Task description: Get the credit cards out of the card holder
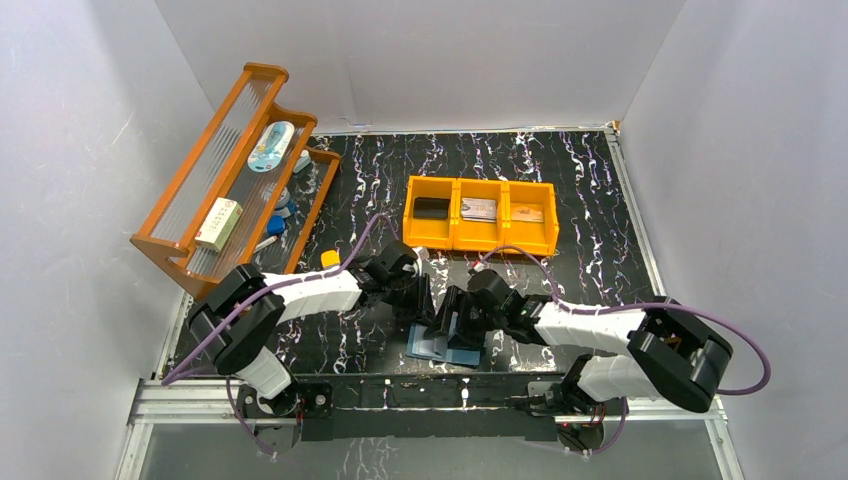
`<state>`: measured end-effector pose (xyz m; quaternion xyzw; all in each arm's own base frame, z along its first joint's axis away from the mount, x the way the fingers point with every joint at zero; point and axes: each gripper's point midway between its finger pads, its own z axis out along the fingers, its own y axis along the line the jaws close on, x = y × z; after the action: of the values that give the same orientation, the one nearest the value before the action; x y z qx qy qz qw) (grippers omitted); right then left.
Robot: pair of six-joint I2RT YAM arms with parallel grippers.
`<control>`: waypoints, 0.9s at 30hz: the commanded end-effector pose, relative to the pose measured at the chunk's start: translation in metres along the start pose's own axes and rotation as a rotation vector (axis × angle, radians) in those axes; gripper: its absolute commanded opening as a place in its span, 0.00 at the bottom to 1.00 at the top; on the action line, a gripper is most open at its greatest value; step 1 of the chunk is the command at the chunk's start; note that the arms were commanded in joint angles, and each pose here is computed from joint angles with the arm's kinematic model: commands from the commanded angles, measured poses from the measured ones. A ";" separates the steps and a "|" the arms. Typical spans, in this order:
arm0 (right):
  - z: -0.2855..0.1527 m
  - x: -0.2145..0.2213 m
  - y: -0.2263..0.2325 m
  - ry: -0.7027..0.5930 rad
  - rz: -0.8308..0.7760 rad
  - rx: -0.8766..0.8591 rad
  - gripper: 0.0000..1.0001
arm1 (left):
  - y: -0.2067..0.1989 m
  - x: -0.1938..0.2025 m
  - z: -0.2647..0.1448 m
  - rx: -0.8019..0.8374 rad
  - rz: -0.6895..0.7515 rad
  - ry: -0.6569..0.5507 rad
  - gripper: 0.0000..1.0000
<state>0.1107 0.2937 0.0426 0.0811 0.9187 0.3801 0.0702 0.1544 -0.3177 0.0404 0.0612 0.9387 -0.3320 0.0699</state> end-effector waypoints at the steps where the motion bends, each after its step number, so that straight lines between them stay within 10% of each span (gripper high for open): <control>1: -0.012 -0.015 0.026 -0.054 -0.071 -0.036 0.81 | -0.034 0.007 -0.005 0.145 0.051 0.074 0.24; 27: -0.077 -0.045 0.009 -0.319 0.012 0.092 0.63 | -0.056 0.012 0.022 0.282 0.045 0.135 0.28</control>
<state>0.1199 0.2561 0.0912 0.1014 0.9152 0.3567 0.1581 0.1512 -0.3682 0.0576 0.0915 0.8867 -0.4517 0.0379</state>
